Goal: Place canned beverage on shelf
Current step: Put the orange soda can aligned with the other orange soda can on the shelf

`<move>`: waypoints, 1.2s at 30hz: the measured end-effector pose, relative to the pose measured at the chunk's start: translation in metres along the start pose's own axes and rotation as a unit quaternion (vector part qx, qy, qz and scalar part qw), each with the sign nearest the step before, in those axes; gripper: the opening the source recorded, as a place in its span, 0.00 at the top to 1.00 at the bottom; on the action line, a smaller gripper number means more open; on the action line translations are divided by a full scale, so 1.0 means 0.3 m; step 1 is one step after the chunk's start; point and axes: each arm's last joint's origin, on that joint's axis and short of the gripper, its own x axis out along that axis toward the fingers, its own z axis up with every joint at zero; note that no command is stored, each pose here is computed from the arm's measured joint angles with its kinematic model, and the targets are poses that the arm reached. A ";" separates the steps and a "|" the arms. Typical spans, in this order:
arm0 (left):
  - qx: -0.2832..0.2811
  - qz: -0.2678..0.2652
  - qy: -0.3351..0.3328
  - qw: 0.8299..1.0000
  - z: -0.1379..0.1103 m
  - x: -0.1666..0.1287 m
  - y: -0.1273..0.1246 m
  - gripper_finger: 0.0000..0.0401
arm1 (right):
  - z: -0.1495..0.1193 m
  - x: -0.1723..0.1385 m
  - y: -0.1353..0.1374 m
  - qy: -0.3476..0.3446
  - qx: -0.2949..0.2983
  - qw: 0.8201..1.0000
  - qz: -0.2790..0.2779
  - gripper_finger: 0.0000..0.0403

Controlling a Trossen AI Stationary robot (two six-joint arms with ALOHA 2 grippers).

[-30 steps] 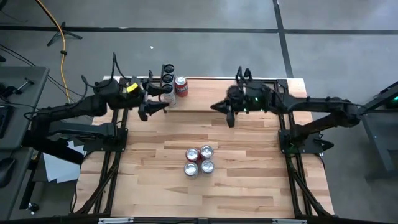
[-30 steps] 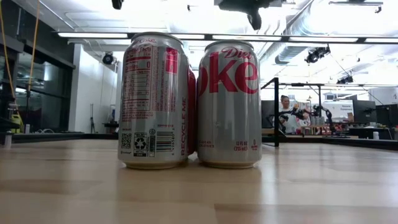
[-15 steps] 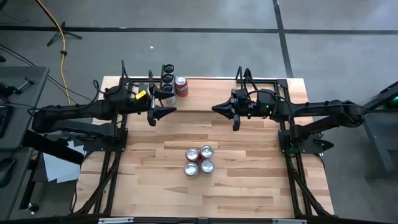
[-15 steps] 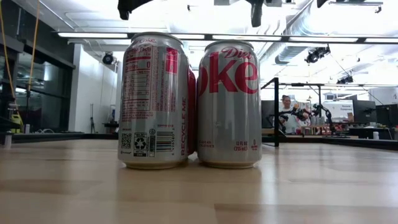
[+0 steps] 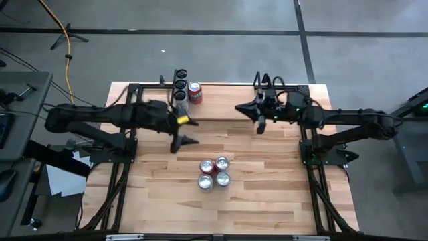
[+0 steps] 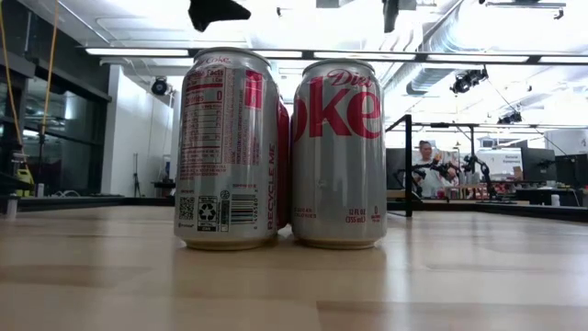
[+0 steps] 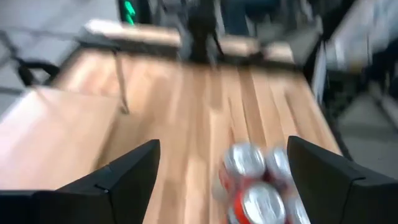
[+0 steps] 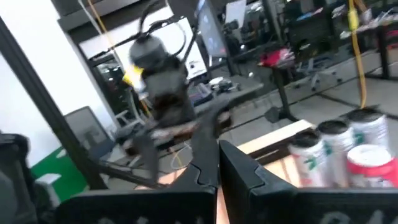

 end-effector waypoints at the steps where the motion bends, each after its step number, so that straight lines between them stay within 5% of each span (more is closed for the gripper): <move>1: 0.010 -0.008 0.020 1.000 0.007 0.018 -0.019 0.24 | 0.011 -0.015 0.000 0.000 -0.006 1.000 -0.003 1.00; 8: 0.014 -0.033 0.105 0.994 -0.009 0.187 -0.163 0.24 | 0.027 -0.108 -0.022 0.057 -0.038 0.997 -0.045 1.00; 18: -0.133 0.009 0.175 0.975 -0.047 0.385 -0.289 0.24 | -0.024 -0.149 -0.050 0.152 -0.029 0.984 -0.086 1.00; 26: -0.082 0.106 0.315 0.940 -0.029 0.426 -0.301 0.24 | -0.030 -0.151 -0.052 0.161 -0.026 0.983 -0.089 1.00; 36: -0.175 0.096 0.333 0.922 -0.052 0.502 -0.309 0.24 | -0.031 -0.151 -0.052 0.161 -0.017 0.983 -0.091 1.00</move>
